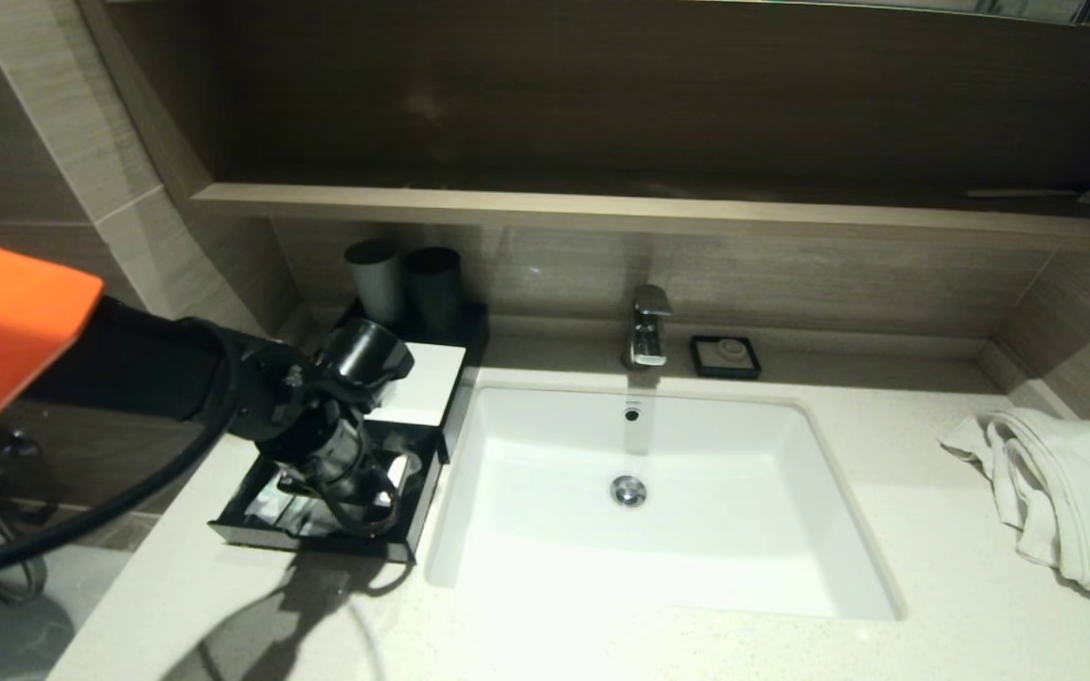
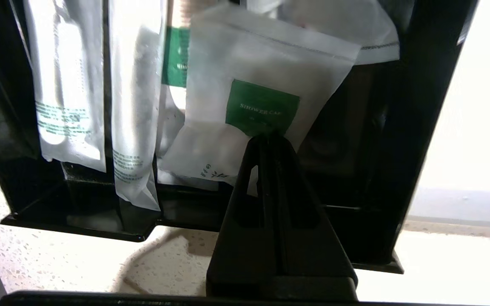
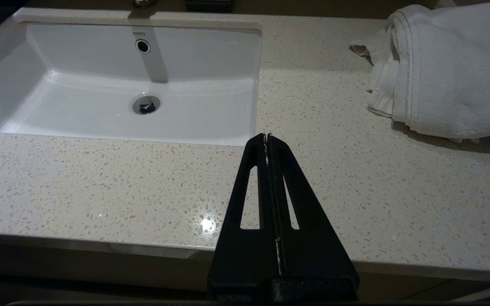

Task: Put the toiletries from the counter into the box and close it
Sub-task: Place the bathroom toiletry into the drawer, then close the drawer

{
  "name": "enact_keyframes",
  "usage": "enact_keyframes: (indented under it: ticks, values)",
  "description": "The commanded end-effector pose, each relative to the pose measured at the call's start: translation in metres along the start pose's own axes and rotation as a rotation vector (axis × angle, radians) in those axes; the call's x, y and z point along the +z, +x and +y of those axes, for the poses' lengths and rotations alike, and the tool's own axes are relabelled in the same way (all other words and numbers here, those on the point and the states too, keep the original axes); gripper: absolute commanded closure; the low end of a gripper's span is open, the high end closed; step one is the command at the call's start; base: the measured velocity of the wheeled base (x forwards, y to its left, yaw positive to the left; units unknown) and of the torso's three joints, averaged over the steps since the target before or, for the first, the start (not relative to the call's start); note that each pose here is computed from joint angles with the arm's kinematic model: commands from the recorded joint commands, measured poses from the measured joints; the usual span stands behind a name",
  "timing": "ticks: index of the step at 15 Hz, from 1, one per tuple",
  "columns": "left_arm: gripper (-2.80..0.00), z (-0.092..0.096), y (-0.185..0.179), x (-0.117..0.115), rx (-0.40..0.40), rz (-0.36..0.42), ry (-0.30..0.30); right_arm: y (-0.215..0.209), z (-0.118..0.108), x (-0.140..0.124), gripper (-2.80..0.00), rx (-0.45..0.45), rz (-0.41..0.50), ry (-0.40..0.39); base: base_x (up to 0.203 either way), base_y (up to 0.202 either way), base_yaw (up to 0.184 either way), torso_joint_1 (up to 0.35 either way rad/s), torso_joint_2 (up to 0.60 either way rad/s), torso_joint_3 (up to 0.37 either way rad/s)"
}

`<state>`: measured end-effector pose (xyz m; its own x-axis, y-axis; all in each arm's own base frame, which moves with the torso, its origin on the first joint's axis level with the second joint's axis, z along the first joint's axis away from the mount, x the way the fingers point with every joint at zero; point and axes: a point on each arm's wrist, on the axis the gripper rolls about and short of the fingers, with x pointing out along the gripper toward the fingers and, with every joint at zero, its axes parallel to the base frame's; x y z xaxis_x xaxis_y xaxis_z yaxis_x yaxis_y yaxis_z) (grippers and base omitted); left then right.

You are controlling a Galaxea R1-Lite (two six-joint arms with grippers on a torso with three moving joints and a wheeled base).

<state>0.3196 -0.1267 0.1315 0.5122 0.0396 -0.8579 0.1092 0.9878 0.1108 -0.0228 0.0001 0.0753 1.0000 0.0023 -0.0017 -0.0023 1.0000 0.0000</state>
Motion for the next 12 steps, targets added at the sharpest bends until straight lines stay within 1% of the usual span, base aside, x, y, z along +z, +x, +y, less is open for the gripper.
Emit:
enact_keyframes:
  ticks: [1,3,5,7,8,12]
  values:
    - [0.00,0.002,-0.011,0.004,-0.004,-0.034,-0.011,0.000,0.000,0.000,0.00,0.001,0.000,0.000,0.000,0.000,0.000,0.000,0.00,0.000]
    - [0.00,0.006,-0.031,0.007,-0.013,-0.084,-0.022,0.000,0.000,0.000,0.00,0.001,0.000,0.000,0.000,0.000,0.000,0.000,0.00,0.000]
    - [0.00,0.010,-0.046,0.005,-0.016,-0.103,-0.027,0.000,0.000,0.000,0.00,0.001,0.000,0.000,0.000,0.000,0.000,0.000,0.00,0.000]
    - [0.00,0.016,-0.062,-0.003,-0.017,-0.104,-0.027,0.000,0.000,0.000,0.00,0.001,0.000,0.000,0.000,0.000,0.000,0.000,0.00,0.000]
    - [0.00,0.018,-0.067,-0.008,-0.016,-0.097,-0.024,0.000,0.000,0.000,0.00,0.001,0.000,0.000,0.000,0.000,0.000,0.000,0.00,0.000]
    - [0.00,0.026,-0.073,-0.042,-0.003,-0.030,-0.008,0.000,0.000,0.000,0.00,0.001,0.000,0.000,0.000,0.000,0.000,0.000,0.00,0.000]
